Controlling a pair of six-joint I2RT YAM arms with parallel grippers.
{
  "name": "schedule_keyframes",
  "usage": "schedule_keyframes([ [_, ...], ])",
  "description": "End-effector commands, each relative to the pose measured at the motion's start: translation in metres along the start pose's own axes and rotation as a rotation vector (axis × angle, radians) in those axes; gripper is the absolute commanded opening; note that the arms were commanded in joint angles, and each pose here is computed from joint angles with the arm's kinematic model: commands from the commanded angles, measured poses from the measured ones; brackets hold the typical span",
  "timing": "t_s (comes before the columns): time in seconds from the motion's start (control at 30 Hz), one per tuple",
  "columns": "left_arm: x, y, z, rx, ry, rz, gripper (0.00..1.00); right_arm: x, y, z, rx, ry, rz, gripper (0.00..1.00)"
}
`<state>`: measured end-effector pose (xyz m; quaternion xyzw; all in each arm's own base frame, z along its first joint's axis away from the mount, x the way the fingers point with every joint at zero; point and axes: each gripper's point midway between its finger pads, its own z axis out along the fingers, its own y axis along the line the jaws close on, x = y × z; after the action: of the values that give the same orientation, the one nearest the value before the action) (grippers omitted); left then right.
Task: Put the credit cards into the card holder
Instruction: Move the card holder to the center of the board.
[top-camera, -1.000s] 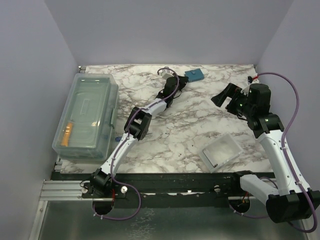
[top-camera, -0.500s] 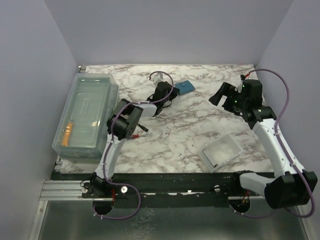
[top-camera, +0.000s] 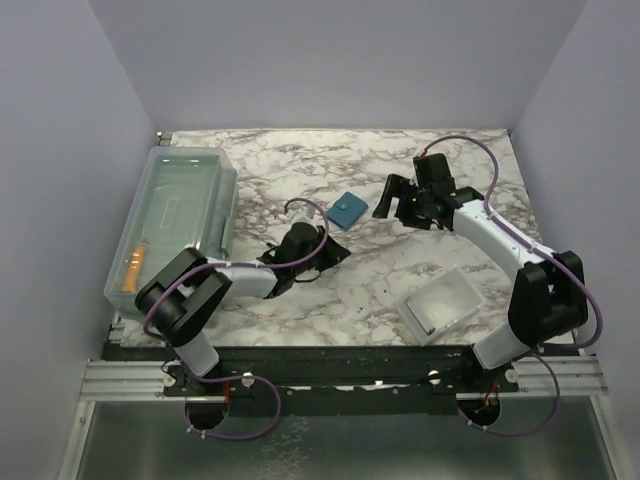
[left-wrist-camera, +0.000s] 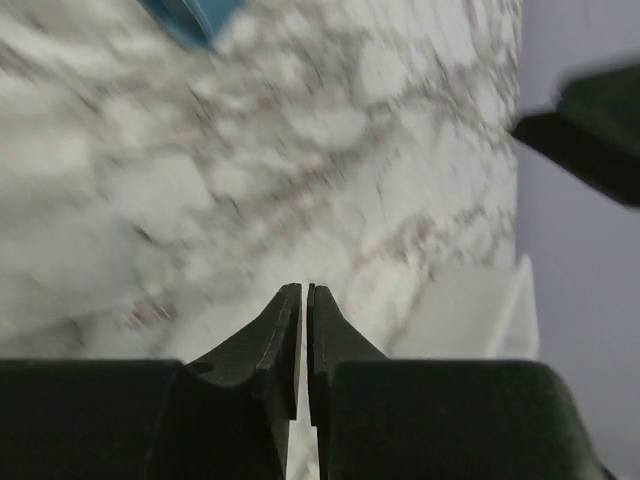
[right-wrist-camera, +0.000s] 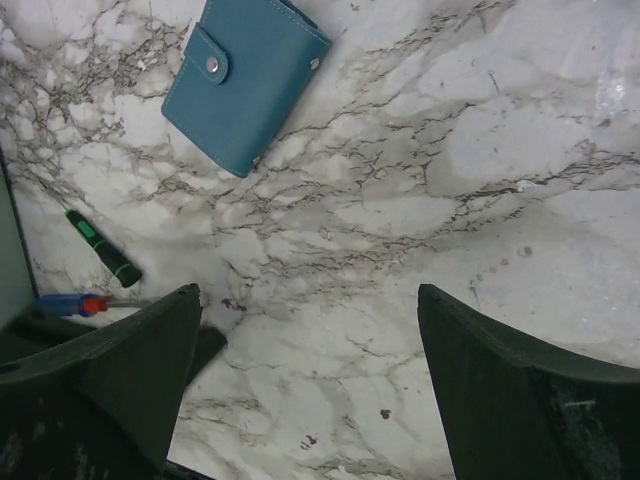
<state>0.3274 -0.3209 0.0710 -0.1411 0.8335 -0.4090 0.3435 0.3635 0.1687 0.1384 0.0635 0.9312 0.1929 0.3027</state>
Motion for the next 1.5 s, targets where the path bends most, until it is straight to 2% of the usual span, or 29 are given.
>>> schedule_keyframes([
  [0.0, 0.046, -0.021, -0.049, 0.025, 0.189, 0.04, 0.25, 0.007, 0.025, 0.024, -0.07, 0.021, 0.133, 0.9],
  [0.07, 0.046, -0.016, -0.067, -0.032, 0.218, 0.079, 0.39, 0.007, 0.03, 0.036, -0.084, 0.027, 0.203, 0.87],
  [0.1, 0.041, -0.015, -0.076, -0.053, 0.204, 0.106, 0.44, 0.008, 0.029, 0.043, -0.08, 0.035, 0.23, 0.84],
  [0.23, 0.004, -0.017, -0.113, -0.126, 0.114, 0.233, 0.68, 0.003, 0.032, 0.077, -0.094, 0.017, 0.326, 0.81],
  [0.33, -0.025, -0.033, -0.136, -0.119, 0.069, 0.302, 0.91, 0.002, 0.033, 0.104, -0.114, 0.004, 0.422, 0.76],
  [0.4, -0.037, -0.046, -0.148, -0.089, 0.049, 0.357, 0.95, -0.002, 0.036, 0.12, -0.14, -0.019, 0.447, 0.7],
  [0.6, -0.046, -0.066, -0.161, -0.027, 0.029, 0.412, 0.95, -0.007, 0.022, 0.158, -0.082, -0.073, 0.51, 0.62],
  [0.73, -0.043, -0.084, -0.156, 0.025, 0.075, 0.424, 0.95, 0.001, 0.014, 0.184, -0.051, -0.053, 0.535, 0.54],
  [0.8, -0.045, -0.091, -0.152, 0.038, 0.086, 0.433, 0.95, 0.007, 0.014, 0.192, -0.051, -0.026, 0.523, 0.39],
  [0.87, -0.049, -0.099, -0.149, 0.045, 0.088, 0.447, 0.95, 0.012, 0.016, 0.192, -0.057, -0.012, 0.514, 0.18],
  [0.97, -0.055, -0.098, -0.139, 0.019, 0.08, 0.472, 0.96, 0.02, 0.015, 0.178, -0.056, -0.024, 0.435, 0.01],
  [1.03, -0.056, -0.092, -0.128, -0.012, 0.097, 0.497, 0.96, 0.027, 0.015, 0.162, -0.061, -0.005, 0.339, 0.0],
  [1.13, -0.052, -0.076, -0.109, -0.082, 0.162, 0.507, 0.95, 0.053, 0.018, 0.14, -0.094, 0.113, 0.229, 0.0],
  [1.2, -0.044, -0.063, -0.094, -0.113, 0.218, 0.517, 0.95, 0.076, 0.023, 0.124, -0.148, 0.183, 0.202, 0.0],
  [1.27, -0.038, -0.045, -0.078, -0.164, 0.271, 0.488, 0.92, 0.096, 0.027, 0.107, -0.184, 0.197, 0.19, 0.0],
  [1.33, -0.033, -0.035, -0.069, -0.18, 0.321, 0.431, 0.86, 0.113, 0.026, 0.09, -0.187, 0.192, 0.197, 0.0],
  [1.47, -0.021, -0.021, -0.053, -0.227, 0.371, 0.393, 0.64, 0.14, 0.016, 0.071, -0.173, 0.209, 0.23, 0.0],
])
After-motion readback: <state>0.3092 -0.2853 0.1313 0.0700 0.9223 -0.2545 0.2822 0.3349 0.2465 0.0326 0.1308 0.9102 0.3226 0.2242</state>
